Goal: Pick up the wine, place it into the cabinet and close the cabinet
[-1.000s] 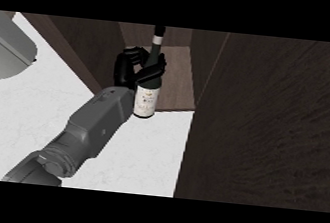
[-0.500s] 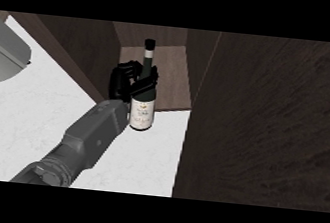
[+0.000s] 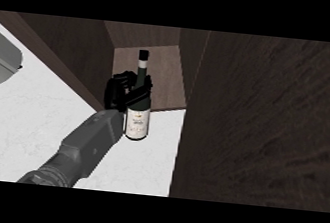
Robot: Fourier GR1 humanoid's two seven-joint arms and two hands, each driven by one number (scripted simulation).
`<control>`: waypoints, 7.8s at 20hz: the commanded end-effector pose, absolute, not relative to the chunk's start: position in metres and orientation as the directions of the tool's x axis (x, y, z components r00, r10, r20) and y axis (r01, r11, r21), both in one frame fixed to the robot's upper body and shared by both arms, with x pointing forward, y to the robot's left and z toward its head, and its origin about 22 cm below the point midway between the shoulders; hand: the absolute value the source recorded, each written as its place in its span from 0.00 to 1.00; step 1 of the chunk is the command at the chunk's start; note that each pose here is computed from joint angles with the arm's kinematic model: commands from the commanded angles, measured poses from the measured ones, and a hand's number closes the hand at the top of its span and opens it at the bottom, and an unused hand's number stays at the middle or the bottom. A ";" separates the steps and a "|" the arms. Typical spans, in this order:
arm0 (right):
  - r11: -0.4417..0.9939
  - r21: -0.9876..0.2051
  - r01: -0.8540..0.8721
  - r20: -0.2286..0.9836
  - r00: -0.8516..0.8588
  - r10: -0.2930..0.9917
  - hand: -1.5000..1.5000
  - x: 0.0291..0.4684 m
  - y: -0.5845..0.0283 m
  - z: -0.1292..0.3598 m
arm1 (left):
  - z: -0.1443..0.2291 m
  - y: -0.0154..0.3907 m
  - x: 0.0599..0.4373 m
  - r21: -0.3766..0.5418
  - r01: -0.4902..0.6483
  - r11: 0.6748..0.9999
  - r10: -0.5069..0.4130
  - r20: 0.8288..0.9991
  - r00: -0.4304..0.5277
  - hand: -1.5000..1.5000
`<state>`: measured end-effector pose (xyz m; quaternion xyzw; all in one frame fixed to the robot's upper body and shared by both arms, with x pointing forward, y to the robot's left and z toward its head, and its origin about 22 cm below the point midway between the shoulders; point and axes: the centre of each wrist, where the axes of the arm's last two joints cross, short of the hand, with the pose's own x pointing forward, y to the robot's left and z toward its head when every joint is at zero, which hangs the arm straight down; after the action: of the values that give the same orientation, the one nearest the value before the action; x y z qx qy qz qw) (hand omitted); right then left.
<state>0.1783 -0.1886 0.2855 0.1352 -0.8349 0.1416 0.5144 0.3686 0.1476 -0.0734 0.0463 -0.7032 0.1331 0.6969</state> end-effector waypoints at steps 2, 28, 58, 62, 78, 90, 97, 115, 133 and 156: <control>0.904 -0.090 -0.417 0.894 -0.434 -0.111 0.00 0.176 -0.190 0.284 | -0.076 0.147 0.366 -0.090 -0.271 0.958 0.086 0.996 -0.027 1.00; 0.918 -0.094 -0.385 0.898 -0.431 -0.089 0.00 0.182 -0.196 0.282 | 0.019 0.101 0.424 -0.072 -0.304 0.950 0.052 0.996 -0.072 1.00; 0.922 -0.099 -0.375 0.883 -0.460 -0.092 0.00 0.179 -0.204 0.278 | 0.012 0.170 0.430 0.378 -0.479 0.792 -0.416 0.909 0.031 1.00; 0.917 -0.107 -0.384 0.879 -0.467 -0.093 0.00 0.179 -0.204 0.279 | 0.009 0.181 0.429 0.406 -0.481 0.777 -0.434 0.899 0.058 1.00; 0.916 -0.115 -0.385 0.885 -0.458 -0.082 0.00 0.174 -0.201 0.278 | 0.008 0.198 0.428 0.381 -0.427 0.820 -0.394 0.917 0.063 0.00; 0.930 -0.089 -0.355 0.890 -0.447 -0.086 0.00 0.180 -0.204 0.280 | 0.036 0.175 0.441 0.186 -0.088 0.979 -0.201 0.955 -0.219 0.00; 0.940 -0.088 -0.328 0.893 -0.444 -0.072 0.00 0.170 -0.209 0.281 | 0.054 0.160 0.446 -0.094 0.104 0.990 0.124 0.931 -0.342 0.00; 0.957 -0.097 -0.274 0.911 -0.412 -0.026 0.00 0.163 -0.211 0.283 | 0.075 0.045 0.392 -0.108 0.372 0.922 0.232 0.923 -0.307 0.00; 0.965 -0.081 -0.249 0.903 -0.428 -0.034 0.00 0.164 -0.200 0.287 | 0.091 0.019 0.236 -0.308 0.289 0.906 0.383 0.887 -0.256 0.00; 0.766 -0.135 -0.629 0.943 -0.320 -0.096 1.00 0.156 -0.158 0.274 | 0.078 0.168 0.132 -0.329 0.418 0.847 0.443 0.872 -0.211 1.00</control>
<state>0.1697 -0.1668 0.2814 0.1450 -0.8094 0.2120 0.5280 0.1374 0.1473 0.0760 -0.2677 -0.7738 0.0081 0.5740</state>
